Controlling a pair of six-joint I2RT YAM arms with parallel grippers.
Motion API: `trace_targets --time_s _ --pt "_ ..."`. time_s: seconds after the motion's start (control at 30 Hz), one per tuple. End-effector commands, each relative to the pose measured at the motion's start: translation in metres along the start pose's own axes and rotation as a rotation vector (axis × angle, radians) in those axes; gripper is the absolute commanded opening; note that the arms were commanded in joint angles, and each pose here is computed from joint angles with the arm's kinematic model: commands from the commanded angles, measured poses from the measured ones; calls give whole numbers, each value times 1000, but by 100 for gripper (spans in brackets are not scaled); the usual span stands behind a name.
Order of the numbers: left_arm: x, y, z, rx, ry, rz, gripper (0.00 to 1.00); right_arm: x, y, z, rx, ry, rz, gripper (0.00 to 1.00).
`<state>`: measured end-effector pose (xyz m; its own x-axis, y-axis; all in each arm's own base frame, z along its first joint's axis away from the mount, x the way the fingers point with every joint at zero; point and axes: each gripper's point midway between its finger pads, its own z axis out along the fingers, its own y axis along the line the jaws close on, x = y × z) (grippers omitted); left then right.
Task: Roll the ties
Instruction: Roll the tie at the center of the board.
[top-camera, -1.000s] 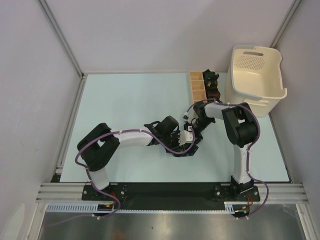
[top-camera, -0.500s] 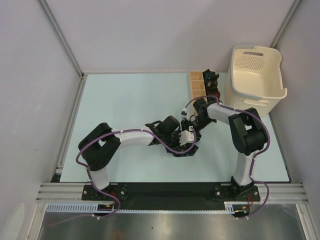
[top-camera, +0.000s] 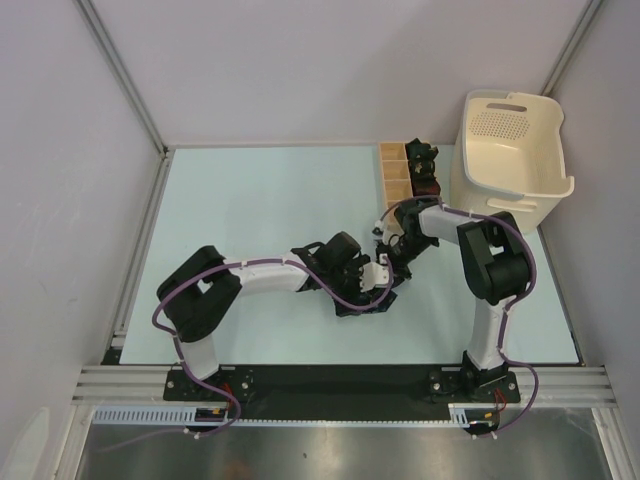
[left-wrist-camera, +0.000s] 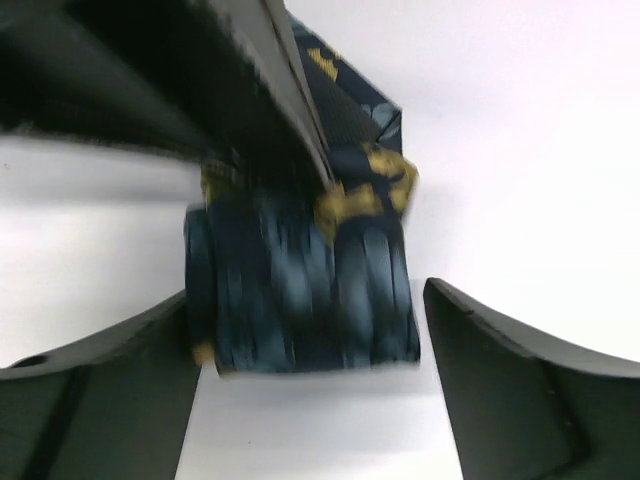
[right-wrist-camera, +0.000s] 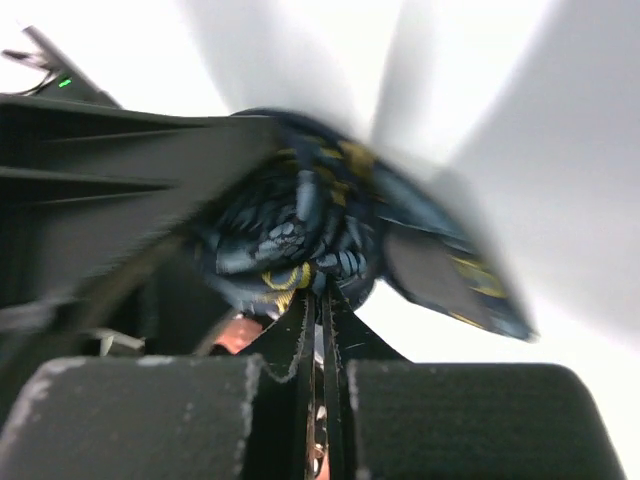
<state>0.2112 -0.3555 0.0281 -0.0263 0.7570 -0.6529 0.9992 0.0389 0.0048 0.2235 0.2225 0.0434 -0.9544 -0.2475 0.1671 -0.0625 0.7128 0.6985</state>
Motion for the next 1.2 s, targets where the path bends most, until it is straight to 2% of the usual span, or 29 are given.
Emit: trace_targets --time_s 0.0,0.03,0.33,0.6,0.63,0.7,0.73,0.8,0.83,0.87,0.9,0.93,0.97,1.0,1.1,1.17 --pt "-47 6 -16 -11 -149 27 93 3 -70 1 294 9 -2 0" --pt "-56 6 -16 0 -174 24 99 2 -78 0 325 8 3 0" --pt "-94 20 -1 -34 -252 30 100 -9 -81 9 342 7 -13 0" --pt "-83 13 17 -8 -213 77 97 -20 -72 19 334 4 -60 0" --pt "-79 13 19 -2 -201 76 95 -20 -71 19 328 5 -58 0" --pt "-71 7 23 22 -170 80 78 -20 -69 19 320 6 -61 0" --pt "-64 5 24 28 -155 73 63 -20 -65 19 311 4 -65 0" --pt "-55 1 25 38 -133 71 48 -18 -56 16 270 10 -65 0" --pt "-48 -1 27 46 -113 68 38 -19 -52 12 255 1 -63 0" --pt "-39 -5 29 53 -75 66 34 -18 -49 9 244 -3 -55 4" --pt "-32 -7 31 59 -47 65 31 -17 -44 6 211 -1 -42 11" --pt "-23 -8 37 62 -8 56 23 -16 -42 2 195 -6 -32 15" --pt "-16 -10 37 72 19 45 20 -20 -42 -10 175 -36 -13 19" --pt "-11 -11 37 71 33 44 18 -18 -39 -14 138 -40 3 33" --pt "4 -17 36 79 65 36 16 -16 -41 -36 63 -92 45 54" --pt "11 -17 36 76 86 31 15 -11 -41 -43 29 -112 52 60"
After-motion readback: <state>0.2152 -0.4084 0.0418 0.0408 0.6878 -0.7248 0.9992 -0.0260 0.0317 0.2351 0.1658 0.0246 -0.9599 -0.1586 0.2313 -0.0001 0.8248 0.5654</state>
